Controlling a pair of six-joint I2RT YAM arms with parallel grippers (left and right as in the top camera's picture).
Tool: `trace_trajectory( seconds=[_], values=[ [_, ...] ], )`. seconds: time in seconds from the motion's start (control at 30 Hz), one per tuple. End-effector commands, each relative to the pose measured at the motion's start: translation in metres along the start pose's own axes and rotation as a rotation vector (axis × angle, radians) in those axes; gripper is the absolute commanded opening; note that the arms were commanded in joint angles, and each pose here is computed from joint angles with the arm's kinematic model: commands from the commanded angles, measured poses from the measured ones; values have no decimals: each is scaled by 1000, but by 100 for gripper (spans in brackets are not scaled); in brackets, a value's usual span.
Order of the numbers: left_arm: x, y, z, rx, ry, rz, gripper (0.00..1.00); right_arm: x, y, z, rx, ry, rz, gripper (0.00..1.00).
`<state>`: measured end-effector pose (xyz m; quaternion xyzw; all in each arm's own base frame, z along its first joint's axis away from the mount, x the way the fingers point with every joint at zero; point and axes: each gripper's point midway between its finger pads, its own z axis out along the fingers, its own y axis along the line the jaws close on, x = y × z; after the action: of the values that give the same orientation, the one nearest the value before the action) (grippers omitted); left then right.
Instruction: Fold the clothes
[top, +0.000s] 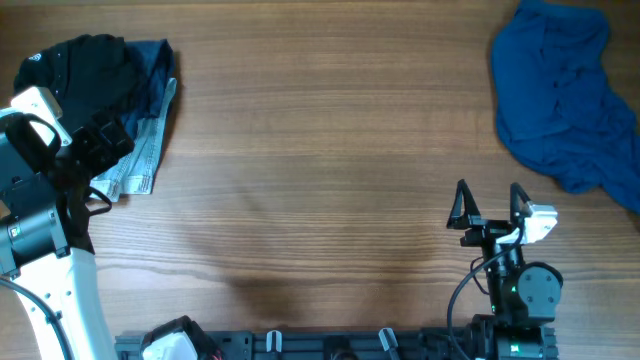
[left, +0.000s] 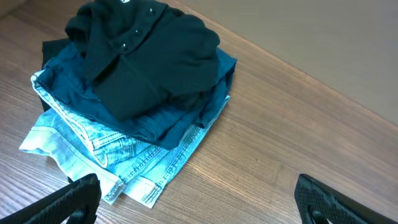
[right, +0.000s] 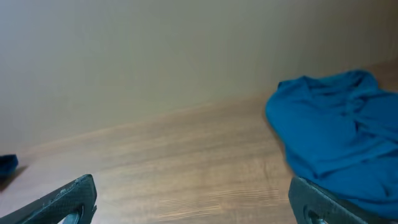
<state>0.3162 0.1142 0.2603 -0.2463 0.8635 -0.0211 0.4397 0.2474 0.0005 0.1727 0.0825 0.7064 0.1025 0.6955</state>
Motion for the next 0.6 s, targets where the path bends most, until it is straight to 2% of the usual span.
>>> trace_trajectory(
  seconds=[0.0, 0.57],
  values=[
    [1, -2, 2, 7, 5, -7, 100, -4, -1, -1, 7, -19, 6, 100],
    [1, -2, 2, 7, 5, -7, 100, -2, -1, 0, 9, -12, 6, 100]
  ],
)
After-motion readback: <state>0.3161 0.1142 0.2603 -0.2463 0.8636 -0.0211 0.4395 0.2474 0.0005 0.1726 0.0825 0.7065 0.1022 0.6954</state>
